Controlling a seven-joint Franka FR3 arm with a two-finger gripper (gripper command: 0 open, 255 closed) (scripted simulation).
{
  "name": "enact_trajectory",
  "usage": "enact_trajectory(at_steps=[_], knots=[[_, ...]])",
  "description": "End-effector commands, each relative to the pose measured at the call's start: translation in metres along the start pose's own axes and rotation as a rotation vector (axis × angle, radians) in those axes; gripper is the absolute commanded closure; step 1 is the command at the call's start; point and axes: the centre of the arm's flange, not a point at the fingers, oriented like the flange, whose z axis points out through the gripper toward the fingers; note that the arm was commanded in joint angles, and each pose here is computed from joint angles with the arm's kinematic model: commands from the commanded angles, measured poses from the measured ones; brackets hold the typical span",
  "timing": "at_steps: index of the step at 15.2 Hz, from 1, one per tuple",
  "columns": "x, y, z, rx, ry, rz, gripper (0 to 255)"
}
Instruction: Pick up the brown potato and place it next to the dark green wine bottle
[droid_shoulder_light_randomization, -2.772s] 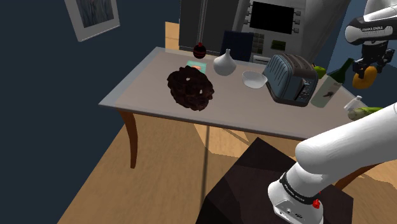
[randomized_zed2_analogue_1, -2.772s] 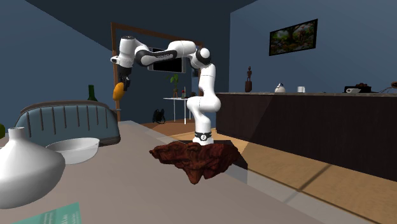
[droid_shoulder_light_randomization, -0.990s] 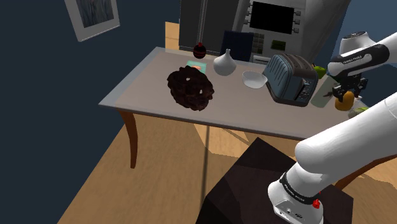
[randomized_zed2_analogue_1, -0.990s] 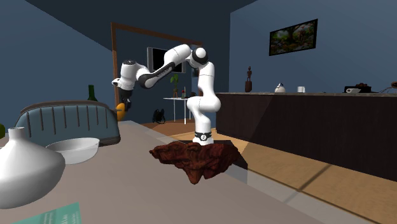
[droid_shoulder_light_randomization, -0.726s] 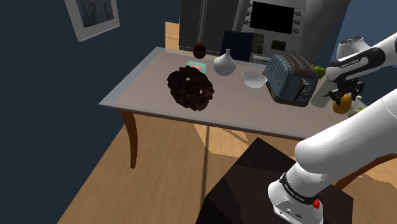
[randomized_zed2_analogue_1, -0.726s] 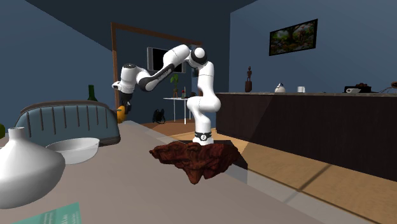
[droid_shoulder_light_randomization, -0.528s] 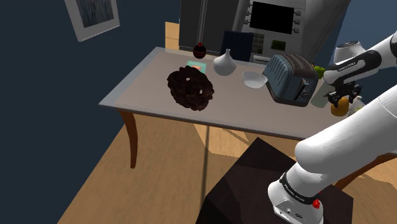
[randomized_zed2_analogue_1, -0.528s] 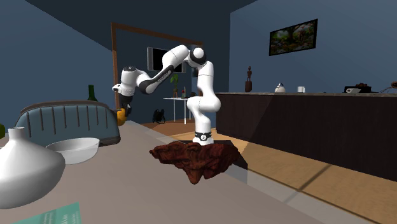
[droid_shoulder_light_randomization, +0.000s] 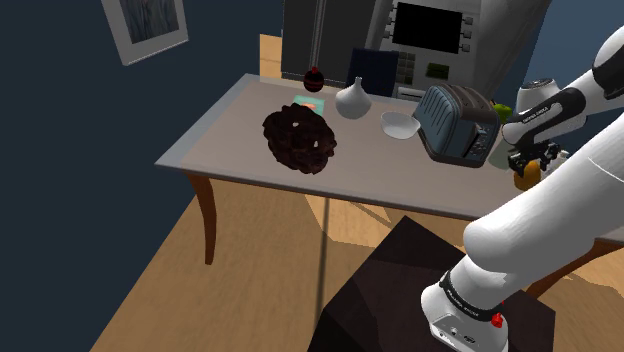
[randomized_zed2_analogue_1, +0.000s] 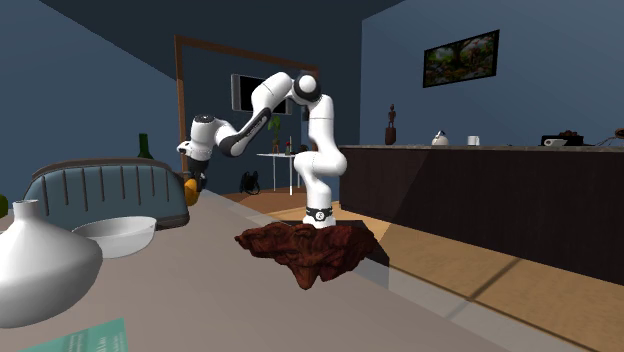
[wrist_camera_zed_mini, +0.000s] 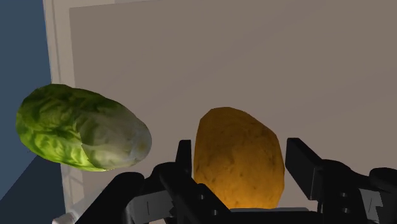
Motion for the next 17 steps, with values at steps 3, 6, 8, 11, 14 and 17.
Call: enact_trajectory(at_steps=[3,6,8,11,14,17], knots=[[0.0,-0.014,0.02,0.001,-0.003,0.0,255],[0.001,-0.022,0.034,0.001,-0.003,0.0,255],[0.002,-0.028,0.042,0.001,-0.003,0.0,255],[0.002,-0.028,0.042,0.001,-0.003,0.0,255],[0.002,-0.028,0.042,0.001,-0.003,0.0,255],[0.002,-0.028,0.042,0.001,-0.003,0.0,0]])
